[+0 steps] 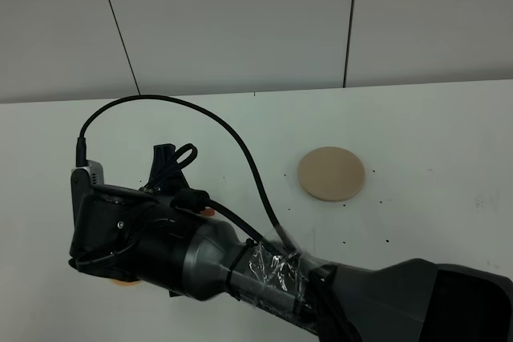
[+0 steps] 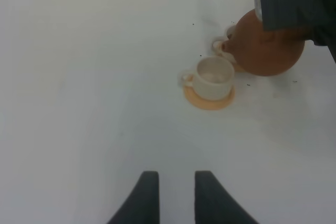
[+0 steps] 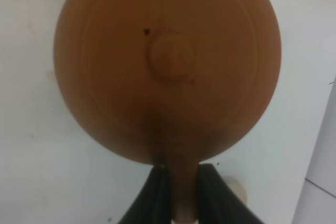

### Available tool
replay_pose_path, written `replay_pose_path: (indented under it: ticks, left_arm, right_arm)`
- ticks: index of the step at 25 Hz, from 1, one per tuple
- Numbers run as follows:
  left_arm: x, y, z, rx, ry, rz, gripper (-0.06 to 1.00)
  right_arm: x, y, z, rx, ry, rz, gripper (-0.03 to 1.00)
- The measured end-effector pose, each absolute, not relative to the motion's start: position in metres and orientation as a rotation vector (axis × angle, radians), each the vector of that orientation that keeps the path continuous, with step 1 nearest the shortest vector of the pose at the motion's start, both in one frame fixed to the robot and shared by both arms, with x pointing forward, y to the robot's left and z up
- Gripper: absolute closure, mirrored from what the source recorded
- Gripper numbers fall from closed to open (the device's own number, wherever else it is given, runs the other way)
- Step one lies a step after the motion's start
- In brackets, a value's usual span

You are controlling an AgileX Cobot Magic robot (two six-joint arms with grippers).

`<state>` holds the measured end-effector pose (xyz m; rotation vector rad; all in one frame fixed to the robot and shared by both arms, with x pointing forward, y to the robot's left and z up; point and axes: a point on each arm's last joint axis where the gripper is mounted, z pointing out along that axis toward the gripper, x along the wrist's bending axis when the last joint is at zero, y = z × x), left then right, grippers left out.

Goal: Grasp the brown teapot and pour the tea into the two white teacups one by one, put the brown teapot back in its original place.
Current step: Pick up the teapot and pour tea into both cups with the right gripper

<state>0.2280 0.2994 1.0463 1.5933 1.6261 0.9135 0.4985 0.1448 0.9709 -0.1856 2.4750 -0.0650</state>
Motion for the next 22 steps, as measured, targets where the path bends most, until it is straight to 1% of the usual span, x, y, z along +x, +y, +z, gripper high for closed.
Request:
replay_pose_path:
  ticks: [8,22]
  left_arm:
    - [0.228,0.299,1.046,1.593,1.626,0.913,0.71]
    - [0.228,0.299,1.046,1.592,1.627,0.913,0.7]
  right_arm:
    - [0.495,0.15,0.957,-0.223,2.439,-0.121,0.87]
    - [0.486,0.155,0.962,-0.268,2.362,-0.152,0.87]
